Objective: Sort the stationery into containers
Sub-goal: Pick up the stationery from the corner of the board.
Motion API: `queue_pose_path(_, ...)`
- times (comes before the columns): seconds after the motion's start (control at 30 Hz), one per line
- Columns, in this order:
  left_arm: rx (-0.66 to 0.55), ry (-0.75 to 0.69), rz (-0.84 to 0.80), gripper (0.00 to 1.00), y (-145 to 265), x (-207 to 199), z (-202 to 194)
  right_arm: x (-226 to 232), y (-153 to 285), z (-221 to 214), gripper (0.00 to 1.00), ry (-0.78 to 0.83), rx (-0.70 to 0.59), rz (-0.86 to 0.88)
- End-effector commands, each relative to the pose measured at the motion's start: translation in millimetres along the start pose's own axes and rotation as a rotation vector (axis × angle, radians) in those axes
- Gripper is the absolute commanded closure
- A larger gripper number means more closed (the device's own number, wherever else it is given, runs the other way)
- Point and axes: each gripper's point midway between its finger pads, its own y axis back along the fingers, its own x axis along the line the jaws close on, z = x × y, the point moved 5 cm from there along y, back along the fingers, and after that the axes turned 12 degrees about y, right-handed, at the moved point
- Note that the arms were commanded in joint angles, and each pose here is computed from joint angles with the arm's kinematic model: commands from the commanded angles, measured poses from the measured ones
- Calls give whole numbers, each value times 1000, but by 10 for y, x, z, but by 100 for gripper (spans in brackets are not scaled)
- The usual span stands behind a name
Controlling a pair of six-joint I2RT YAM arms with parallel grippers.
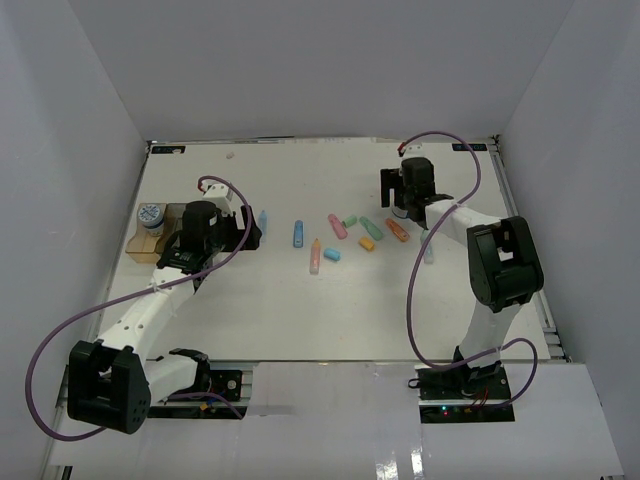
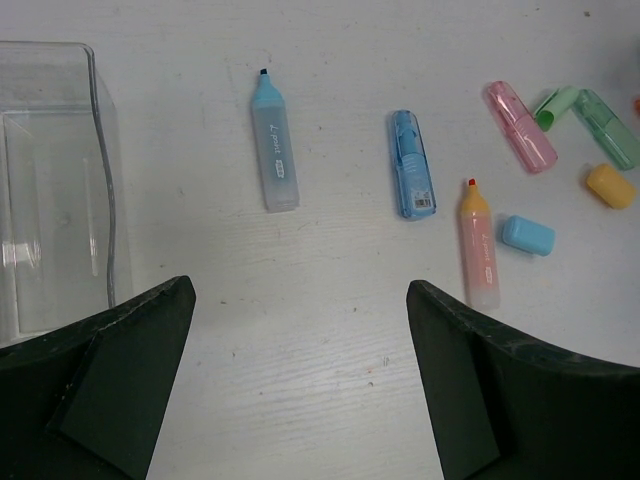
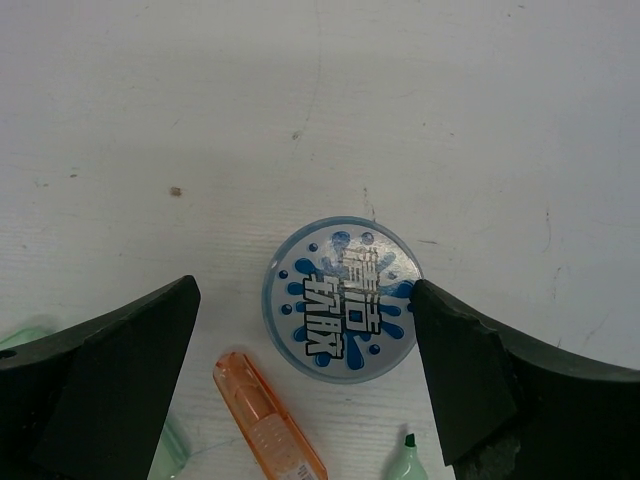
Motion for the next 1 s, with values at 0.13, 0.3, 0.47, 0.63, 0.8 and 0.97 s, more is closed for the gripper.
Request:
queue_pose_path(0.13,-29,-15,-38,2,43,-68,54,-144,198,199,8,3,-109,-42)
queue_pose_path(0.3,-29,-15,-40,2,47,-71,56,-235,299,330,9,1,-149,-89)
queue_pose_path(0.47,-27,-16,-37,2,42,-64,48,-220,144,242,10,23,-99,-75)
queue_pose_path(0.63,-28,-18,-39,2,48,-65,47,-192,18,152,10,-37,-73,-38)
queue_pose_path(0.8,-28,-17,-40,2,48,-70,45,-119,-100,99,9,-33,-58,20)
queue_pose_path(0.97,-28,-17,-39,2,50,-67,42,-96,-169,6,2,-19,-37,42)
